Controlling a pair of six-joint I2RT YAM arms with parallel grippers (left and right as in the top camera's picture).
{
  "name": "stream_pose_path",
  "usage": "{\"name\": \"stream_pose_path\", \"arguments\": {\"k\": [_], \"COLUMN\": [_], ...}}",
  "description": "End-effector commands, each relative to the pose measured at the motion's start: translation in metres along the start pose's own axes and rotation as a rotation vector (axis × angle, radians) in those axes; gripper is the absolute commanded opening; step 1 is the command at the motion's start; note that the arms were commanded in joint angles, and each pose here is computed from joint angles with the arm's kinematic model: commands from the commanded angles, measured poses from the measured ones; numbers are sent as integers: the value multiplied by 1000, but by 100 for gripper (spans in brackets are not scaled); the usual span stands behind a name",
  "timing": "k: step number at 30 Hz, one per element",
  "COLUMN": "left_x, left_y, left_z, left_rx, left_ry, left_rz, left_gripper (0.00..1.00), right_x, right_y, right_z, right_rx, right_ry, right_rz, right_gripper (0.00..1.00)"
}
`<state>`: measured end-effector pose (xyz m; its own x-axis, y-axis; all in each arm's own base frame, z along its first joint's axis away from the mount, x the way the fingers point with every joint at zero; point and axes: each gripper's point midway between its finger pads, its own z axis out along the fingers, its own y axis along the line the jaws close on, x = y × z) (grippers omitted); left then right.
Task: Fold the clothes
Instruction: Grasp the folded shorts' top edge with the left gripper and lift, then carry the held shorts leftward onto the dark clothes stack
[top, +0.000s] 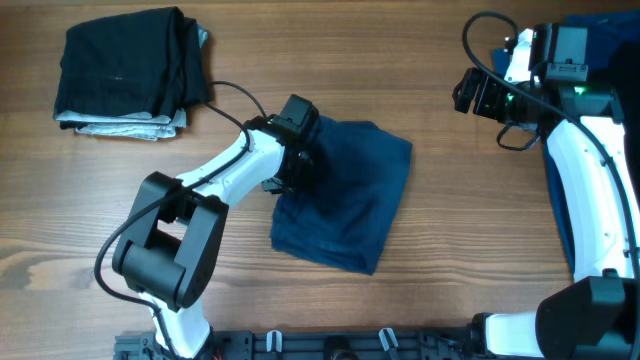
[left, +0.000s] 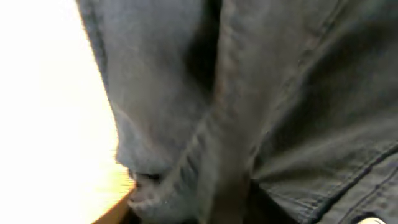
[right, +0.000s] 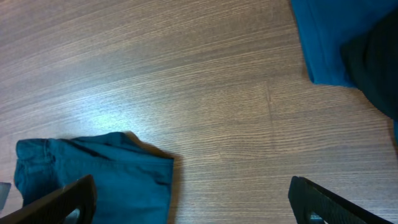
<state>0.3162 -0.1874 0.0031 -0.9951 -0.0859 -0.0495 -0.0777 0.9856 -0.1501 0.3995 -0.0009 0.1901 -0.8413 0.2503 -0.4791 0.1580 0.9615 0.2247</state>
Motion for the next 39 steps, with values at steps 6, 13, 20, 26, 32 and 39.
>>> {"name": "stream_pose_path", "arguments": {"k": [6,13,20,26,32,39], "left_x": [10,-37,-76,-94,-91,-98], "left_y": [-3,-17,-3,20,32,51], "left_z": [7,-55,-115,-123,-68,0], "left_rx": [26,85,70,31,-19,-58], "left_ry": [45,-150,-363,-416,-290,-201], "left_rz": [96,227,224,165,144,111], "left_gripper": [4,4,4,4,17,57], "right_x": [2,2,2,2,2,2], "right_y": [-5,-5,-5,-5,-5,-5], "right_z": [5,5,5,5,5,5], "right_rx": [23,22,22,22,23,22], "right_ry": [9,9,9,9,9,9], "right_rz": [14,14,13,14,13,14], "right_gripper": [100,100,100,100,100,100]}}
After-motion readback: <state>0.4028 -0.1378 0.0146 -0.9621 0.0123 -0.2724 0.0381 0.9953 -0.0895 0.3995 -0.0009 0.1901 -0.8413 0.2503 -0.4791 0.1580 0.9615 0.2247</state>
